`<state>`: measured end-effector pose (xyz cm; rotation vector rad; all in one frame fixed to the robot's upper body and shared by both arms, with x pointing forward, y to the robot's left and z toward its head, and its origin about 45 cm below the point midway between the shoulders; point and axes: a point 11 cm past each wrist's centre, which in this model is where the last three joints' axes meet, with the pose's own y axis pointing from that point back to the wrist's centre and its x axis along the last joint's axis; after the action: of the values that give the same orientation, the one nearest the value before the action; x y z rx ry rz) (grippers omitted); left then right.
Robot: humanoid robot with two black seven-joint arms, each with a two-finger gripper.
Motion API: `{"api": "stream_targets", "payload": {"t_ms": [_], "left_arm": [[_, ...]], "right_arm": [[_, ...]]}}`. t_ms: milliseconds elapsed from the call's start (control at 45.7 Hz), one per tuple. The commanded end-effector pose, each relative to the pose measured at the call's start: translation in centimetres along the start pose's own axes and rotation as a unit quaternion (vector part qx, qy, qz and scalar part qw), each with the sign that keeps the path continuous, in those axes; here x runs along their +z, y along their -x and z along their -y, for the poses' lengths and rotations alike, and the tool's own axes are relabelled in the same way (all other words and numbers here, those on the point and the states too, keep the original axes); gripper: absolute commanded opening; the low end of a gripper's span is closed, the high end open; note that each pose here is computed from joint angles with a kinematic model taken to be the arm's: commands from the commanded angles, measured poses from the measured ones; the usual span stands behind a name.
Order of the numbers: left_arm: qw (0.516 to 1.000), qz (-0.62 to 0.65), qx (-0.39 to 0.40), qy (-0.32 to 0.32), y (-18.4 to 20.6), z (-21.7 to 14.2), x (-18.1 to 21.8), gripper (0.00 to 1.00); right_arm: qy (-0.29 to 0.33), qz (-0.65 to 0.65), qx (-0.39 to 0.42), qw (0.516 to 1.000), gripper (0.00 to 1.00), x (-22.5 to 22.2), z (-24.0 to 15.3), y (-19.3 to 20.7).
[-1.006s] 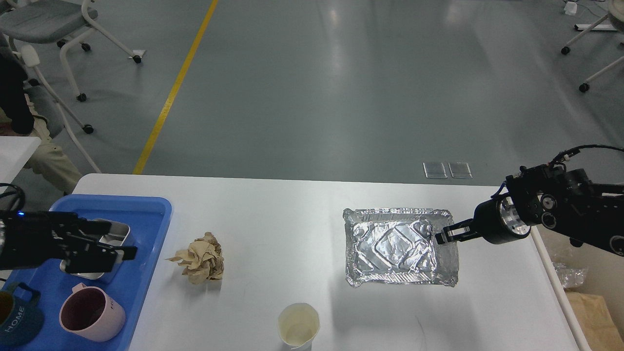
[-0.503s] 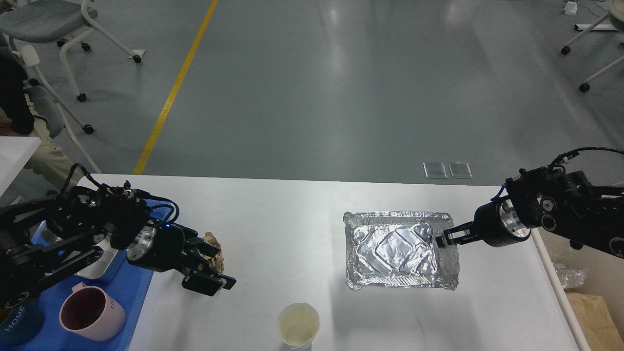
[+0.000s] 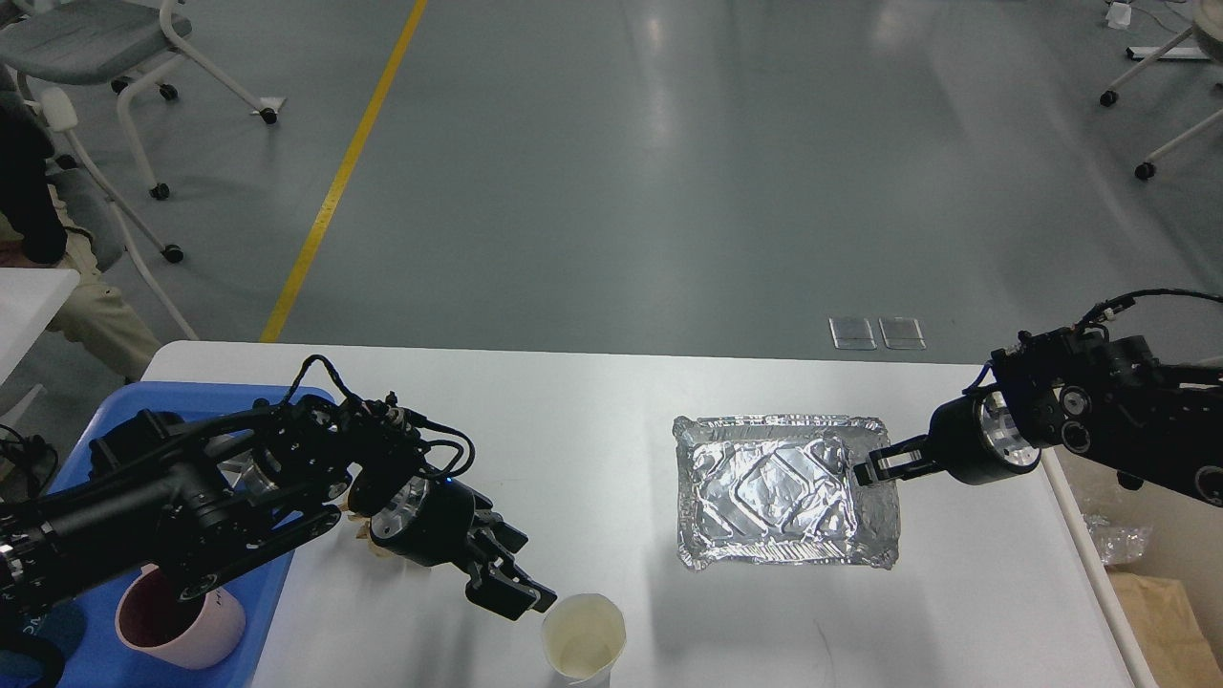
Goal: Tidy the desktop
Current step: 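Reach the left gripper to the white paper cup and grasp it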
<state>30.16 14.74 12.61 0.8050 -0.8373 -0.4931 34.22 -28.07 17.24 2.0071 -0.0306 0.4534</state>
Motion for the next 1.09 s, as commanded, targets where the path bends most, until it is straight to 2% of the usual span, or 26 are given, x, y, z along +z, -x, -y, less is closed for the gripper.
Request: {"api": "stream_targets", "payload": {"t_ms": [0, 153, 262, 372, 481, 547, 634, 766, 919, 1072], "left_arm": [[1.0, 0.004, 0.001, 0.009, -1.0, 1.2, 0.5, 0.82], [1.0, 0.004, 0.002, 0.021, -1.5, 2.6, 1.2, 0.82], [0.999, 0.008, -0.001, 0.036, -2.1, 4.1, 2.2, 0.75], [0.999, 0.012, -0.014, 0.051, -1.8, 5.0, 2.8, 0.62], [0.998, 0.01, -0.022, 0.052, -1.5, 5.3, 2.7, 0.59], [0.998, 0.013, -0.027, 0.052, -1.4, 5.3, 2.7, 0.53], [0.997, 0.016, -0.036, 0.063, -1.0, 5.3, 2.9, 0.33], [0.995, 0.032, -0.054, 0.073, -0.4, 5.1, 2.9, 0.14], [0.995, 0.033, -0.056, 0.072, -0.3, 4.6, 2.5, 0.03], [0.996, 0.026, -0.058, 0.068, 0.4, 3.7, 1.7, 0.01]], "right_arm": [[-0.002, -0.001, 0.0, 1.0, 0.0, -0.1, 0.0, -0.1], [-0.002, 0.0, 0.002, 1.0, 0.0, -0.1, 0.1, -0.1], [-0.002, 0.001, 0.002, 1.0, 0.0, -0.1, 0.0, 0.0], [-0.002, 0.001, 0.004, 1.0, 0.0, 0.0, -0.1, -0.1], [-0.001, 0.002, 0.006, 1.0, 0.0, 0.1, -0.3, -0.1], [-0.001, 0.003, 0.005, 1.0, 0.0, 0.1, -0.2, -0.1], [-0.001, 0.003, 0.006, 1.0, 0.0, 0.1, -0.2, -0.1], [-0.002, 0.003, 0.008, 1.0, 0.0, 0.1, -0.2, 0.0], [-0.002, 0.003, 0.009, 1.0, 0.0, 0.1, -0.2, 0.0], [-0.003, 0.004, 0.01, 1.0, 0.0, 0.1, -0.1, 0.1]]}}
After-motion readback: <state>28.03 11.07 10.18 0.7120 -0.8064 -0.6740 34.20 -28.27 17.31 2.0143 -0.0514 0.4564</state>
